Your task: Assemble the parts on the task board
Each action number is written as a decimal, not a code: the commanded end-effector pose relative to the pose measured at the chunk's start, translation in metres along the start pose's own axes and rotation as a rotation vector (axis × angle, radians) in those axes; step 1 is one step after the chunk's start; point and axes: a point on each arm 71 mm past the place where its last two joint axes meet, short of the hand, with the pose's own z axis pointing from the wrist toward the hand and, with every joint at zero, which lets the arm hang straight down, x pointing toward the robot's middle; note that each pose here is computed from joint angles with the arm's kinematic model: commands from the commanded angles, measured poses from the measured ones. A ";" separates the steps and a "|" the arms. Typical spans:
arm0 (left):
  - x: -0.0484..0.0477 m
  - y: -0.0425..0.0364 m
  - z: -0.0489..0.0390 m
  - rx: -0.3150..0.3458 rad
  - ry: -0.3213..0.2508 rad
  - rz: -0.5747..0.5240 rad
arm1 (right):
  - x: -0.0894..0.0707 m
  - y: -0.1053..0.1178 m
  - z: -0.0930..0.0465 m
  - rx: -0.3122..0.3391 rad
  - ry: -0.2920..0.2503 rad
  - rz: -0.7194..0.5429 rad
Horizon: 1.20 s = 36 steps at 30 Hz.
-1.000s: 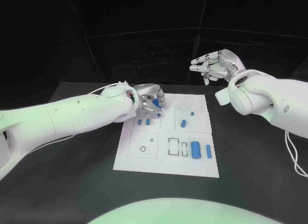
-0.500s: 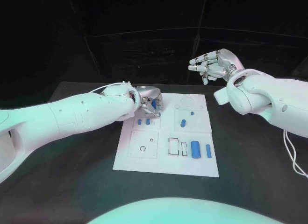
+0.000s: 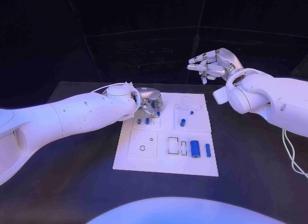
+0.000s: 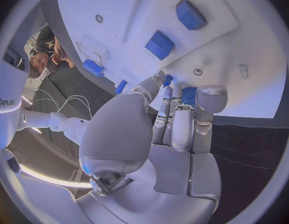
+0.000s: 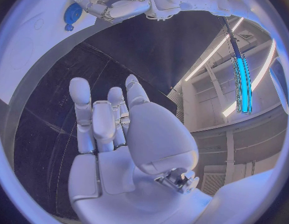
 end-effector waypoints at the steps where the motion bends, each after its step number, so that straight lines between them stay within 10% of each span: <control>1: 0.0020 0.0003 0.0008 -0.008 0.016 0.013 | 0.000 0.002 0.001 -0.010 0.006 -0.002; 36: 0.0078 -0.0002 0.0088 -0.040 0.035 0.020 | 0.002 0.003 0.001 -0.011 0.011 0.000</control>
